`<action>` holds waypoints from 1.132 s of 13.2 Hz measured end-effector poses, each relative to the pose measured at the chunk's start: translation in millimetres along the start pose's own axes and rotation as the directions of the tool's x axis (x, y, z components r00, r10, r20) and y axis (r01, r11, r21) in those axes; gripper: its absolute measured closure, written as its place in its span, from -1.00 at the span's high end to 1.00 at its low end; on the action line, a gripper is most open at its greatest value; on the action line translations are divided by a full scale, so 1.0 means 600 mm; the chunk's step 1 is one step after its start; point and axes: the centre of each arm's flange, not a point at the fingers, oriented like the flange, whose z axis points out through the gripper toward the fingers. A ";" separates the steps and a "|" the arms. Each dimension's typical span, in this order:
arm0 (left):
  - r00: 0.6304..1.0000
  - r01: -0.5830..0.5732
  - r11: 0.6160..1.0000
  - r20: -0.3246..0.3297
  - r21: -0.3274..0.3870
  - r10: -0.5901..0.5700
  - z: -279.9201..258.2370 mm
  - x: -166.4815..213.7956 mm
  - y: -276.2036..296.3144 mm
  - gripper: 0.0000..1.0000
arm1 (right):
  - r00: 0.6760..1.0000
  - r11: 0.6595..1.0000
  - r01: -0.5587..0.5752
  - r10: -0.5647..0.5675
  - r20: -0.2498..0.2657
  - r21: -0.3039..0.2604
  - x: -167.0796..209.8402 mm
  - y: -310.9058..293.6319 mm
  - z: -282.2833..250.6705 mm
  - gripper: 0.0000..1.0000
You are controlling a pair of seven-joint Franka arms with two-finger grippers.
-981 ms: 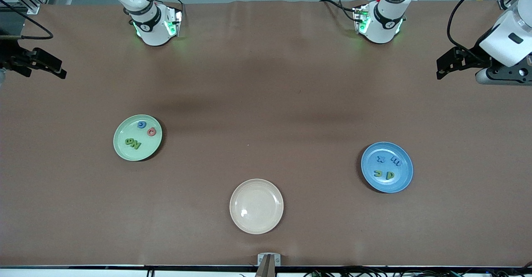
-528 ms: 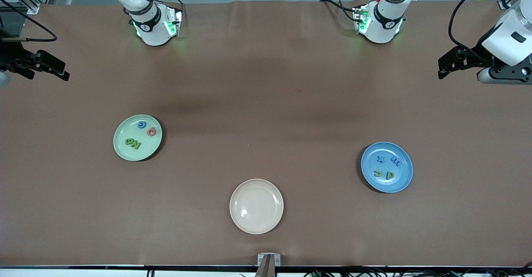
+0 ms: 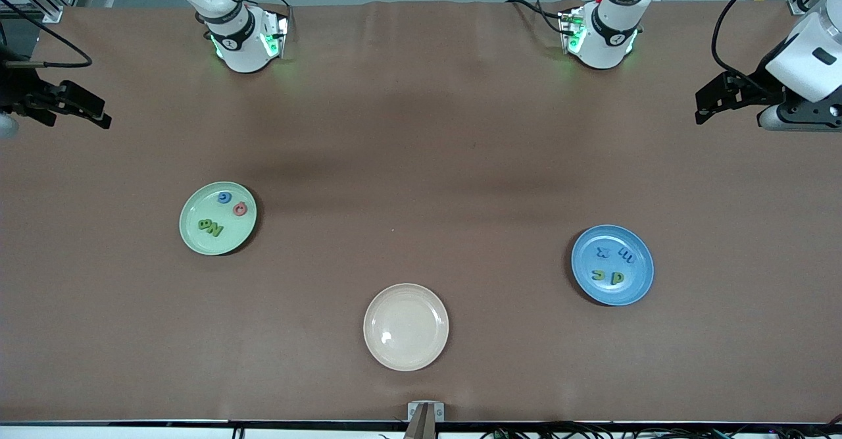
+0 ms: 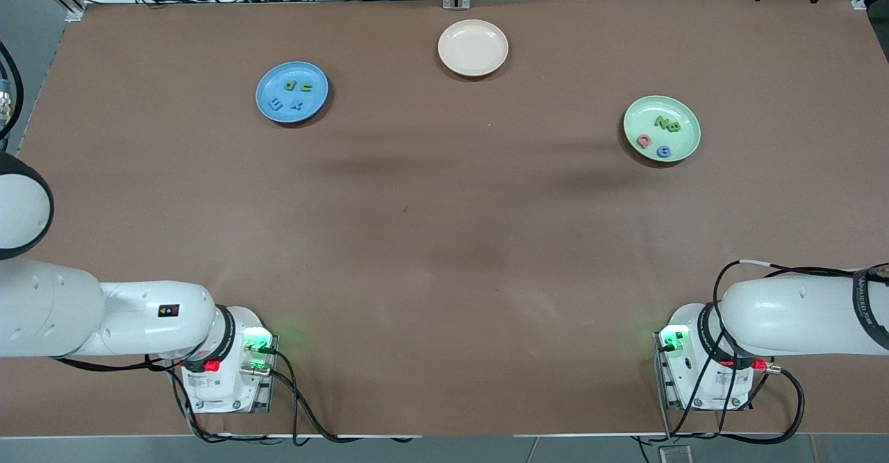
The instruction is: Sort upper and lower case letters into plates
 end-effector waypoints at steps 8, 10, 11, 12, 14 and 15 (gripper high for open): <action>1.000 -0.002 1.000 -0.015 -0.001 0.002 -0.010 0.001 0.000 1.00 | 1.000 1.000 0.000 0.000 0.000 0.000 0.000 0.000 0.000 1.00; 1.000 -0.002 1.000 -0.021 -0.001 0.002 -0.014 0.001 0.000 1.00 | 1.000 1.000 0.000 0.000 0.000 0.000 0.000 0.000 0.000 1.00; 1.000 -0.003 1.000 -0.024 -0.001 0.003 -0.016 0.001 0.001 1.00 | 1.000 1.000 0.001 -0.001 0.000 0.000 0.000 0.000 0.000 1.00; 1.000 -0.003 1.000 -0.027 -0.001 0.003 -0.019 0.001 0.001 1.00 | 1.000 1.000 0.001 -0.001 0.000 0.000 0.000 -0.001 0.000 1.00; 1.000 -0.003 1.000 -0.028 -0.001 0.003 -0.019 0.001 0.001 1.00 | 1.000 1.000 0.001 -0.001 0.000 0.000 0.000 -0.001 0.000 1.00; 1.000 -0.003 1.000 -0.028 -0.001 0.003 -0.019 0.001 0.001 1.00 | 1.000 1.000 0.001 -0.001 0.000 0.000 0.000 -0.001 0.000 1.00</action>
